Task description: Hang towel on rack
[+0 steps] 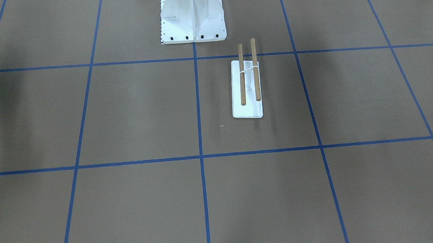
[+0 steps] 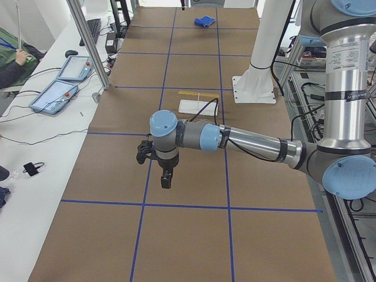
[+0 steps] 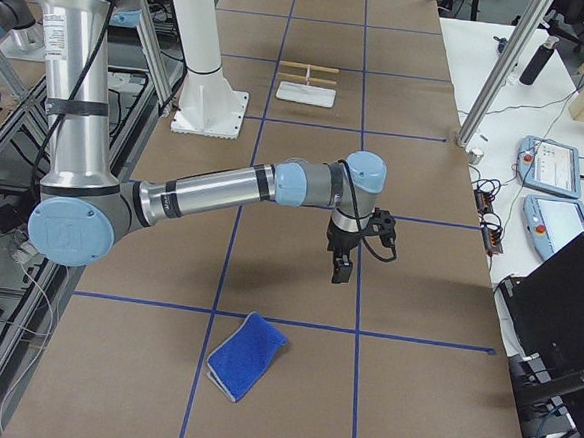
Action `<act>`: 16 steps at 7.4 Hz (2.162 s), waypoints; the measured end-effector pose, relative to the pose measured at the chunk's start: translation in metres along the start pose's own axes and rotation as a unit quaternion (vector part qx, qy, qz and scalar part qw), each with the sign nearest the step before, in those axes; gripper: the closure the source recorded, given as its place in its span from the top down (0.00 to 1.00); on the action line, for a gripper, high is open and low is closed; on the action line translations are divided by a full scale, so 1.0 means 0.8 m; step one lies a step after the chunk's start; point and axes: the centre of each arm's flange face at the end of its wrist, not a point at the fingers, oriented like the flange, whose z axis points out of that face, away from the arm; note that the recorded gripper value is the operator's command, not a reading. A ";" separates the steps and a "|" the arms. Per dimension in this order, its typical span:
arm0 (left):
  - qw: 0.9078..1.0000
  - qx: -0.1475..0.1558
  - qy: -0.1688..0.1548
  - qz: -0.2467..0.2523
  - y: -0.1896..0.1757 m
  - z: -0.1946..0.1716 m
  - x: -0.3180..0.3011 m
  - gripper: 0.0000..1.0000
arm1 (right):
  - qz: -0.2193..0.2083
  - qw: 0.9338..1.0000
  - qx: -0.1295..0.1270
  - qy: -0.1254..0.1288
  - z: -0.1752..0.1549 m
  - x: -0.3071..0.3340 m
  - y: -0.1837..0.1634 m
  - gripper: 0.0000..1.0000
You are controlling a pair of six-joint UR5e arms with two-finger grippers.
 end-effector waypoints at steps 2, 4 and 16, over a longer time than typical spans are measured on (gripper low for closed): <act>1.000 -0.002 0.000 -0.001 0.002 0.001 -0.001 0.99 | 0.000 1.000 0.001 0.000 -0.001 0.000 0.000 1.00; 1.000 0.005 0.000 0.005 -0.001 -0.005 0.005 0.99 | -0.004 1.000 0.005 0.000 -0.006 -0.004 -0.001 1.00; 0.996 0.065 0.002 0.056 -0.055 -0.040 0.039 0.99 | -0.061 0.998 -0.005 -0.001 0.172 0.120 0.102 0.97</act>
